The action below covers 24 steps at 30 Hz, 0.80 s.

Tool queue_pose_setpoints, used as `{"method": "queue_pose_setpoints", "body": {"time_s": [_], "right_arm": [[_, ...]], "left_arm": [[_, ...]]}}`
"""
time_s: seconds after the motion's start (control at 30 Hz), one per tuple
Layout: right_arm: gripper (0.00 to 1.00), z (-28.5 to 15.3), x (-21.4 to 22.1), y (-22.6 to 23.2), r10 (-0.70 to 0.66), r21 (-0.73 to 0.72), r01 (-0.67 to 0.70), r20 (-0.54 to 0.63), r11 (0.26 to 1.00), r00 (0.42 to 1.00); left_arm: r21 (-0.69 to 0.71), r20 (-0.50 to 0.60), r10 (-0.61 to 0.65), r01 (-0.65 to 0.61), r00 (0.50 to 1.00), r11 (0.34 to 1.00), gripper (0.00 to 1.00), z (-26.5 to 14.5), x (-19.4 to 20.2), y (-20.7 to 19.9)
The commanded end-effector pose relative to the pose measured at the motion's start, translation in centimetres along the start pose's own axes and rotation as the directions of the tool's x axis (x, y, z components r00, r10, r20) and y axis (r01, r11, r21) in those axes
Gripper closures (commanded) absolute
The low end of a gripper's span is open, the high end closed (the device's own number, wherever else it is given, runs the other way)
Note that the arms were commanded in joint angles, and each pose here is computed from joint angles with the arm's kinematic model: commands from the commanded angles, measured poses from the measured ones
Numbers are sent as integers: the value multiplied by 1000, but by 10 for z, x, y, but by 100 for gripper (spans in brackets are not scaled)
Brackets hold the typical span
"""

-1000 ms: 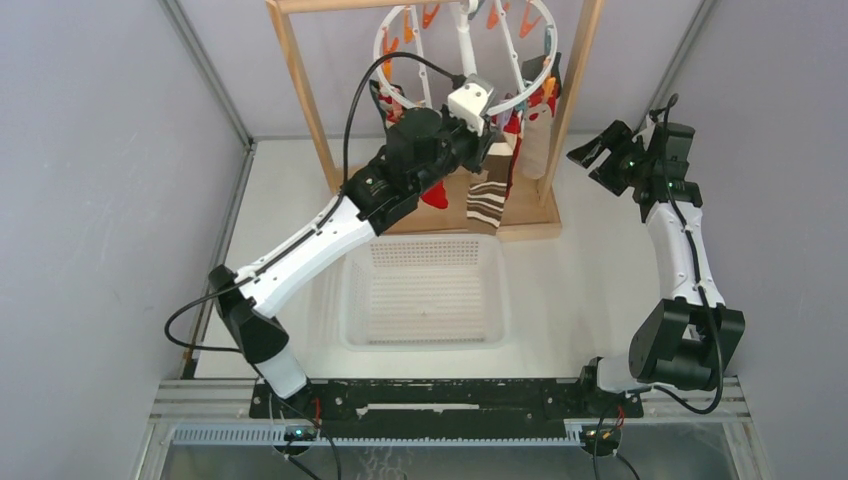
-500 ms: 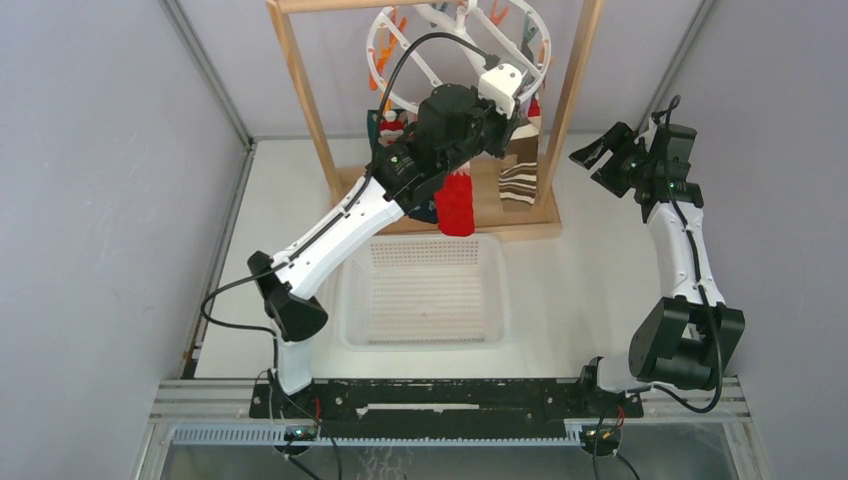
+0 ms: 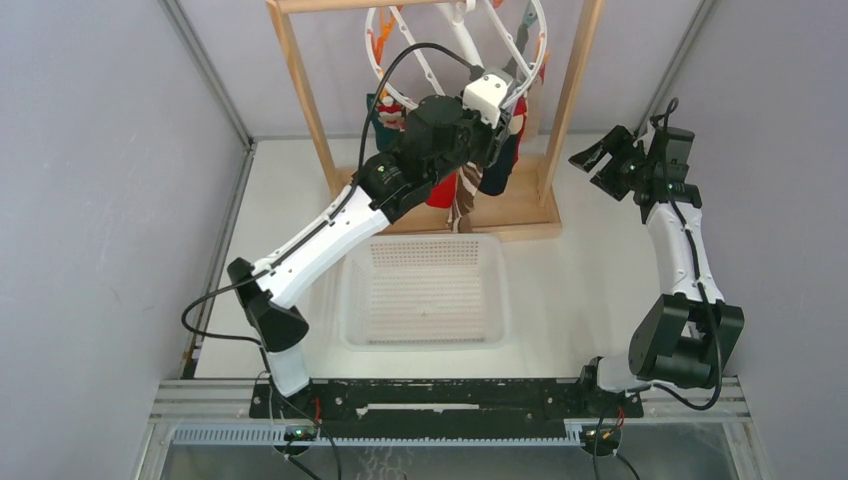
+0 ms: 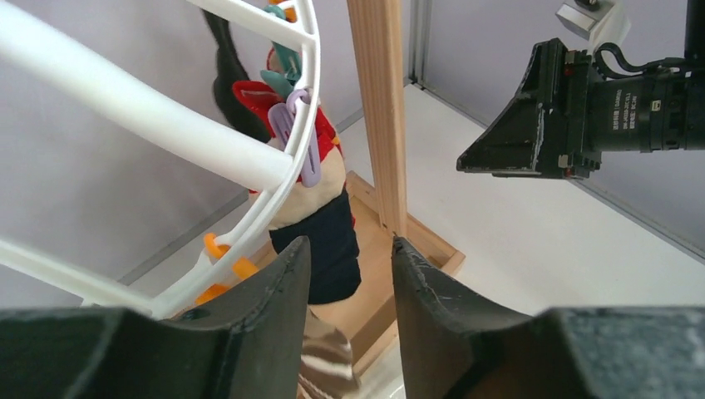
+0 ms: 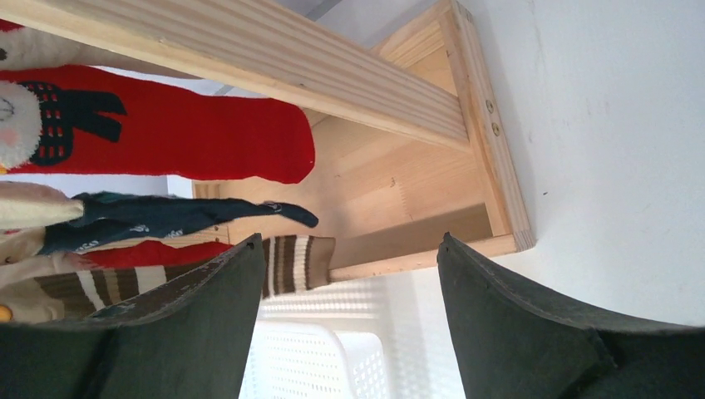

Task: Remove the socks clipped to the hanger
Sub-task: Adjust the hanger on the clothesline.

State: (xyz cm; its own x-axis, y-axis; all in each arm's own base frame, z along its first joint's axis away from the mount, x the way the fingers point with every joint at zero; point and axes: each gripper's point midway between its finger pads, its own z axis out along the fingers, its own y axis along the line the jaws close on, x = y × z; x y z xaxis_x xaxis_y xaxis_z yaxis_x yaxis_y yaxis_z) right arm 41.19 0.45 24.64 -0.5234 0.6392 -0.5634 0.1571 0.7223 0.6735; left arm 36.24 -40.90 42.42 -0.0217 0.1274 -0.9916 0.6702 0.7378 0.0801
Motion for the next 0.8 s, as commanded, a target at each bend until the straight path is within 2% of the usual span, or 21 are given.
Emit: {"method": "queue_pose_setpoints", "body": {"time_s": [0.0, 0.27, 0.37, 0.6, 0.77], "right_arm": [[17, 3, -7, -4, -14, 10, 13, 21, 1000, 1000], [17, 18, -1, -18, -15, 35, 15, -9, 999, 1000], [17, 25, 3, -24, -13, 53, 14, -25, 998, 1000], [17, 40, 21, -31, -60, 109, 67, -69, 992, 996], [18, 53, 36, -42, -121, 191, 143, -124, 971, 985]], "left_arm": [[-53, 96, -4, 9, 995, 999, 52, -31, -35, 16], [-118, 91, -13, 23, 996, 993, 28, -65, -29, 33], [-139, 96, -15, 29, 995, 990, 1, -82, -29, 40], [-208, 88, -34, 51, 996, 977, 0, -126, -30, 59], [-297, 71, -80, 98, 994, 950, 0, -157, -14, 82]]}}
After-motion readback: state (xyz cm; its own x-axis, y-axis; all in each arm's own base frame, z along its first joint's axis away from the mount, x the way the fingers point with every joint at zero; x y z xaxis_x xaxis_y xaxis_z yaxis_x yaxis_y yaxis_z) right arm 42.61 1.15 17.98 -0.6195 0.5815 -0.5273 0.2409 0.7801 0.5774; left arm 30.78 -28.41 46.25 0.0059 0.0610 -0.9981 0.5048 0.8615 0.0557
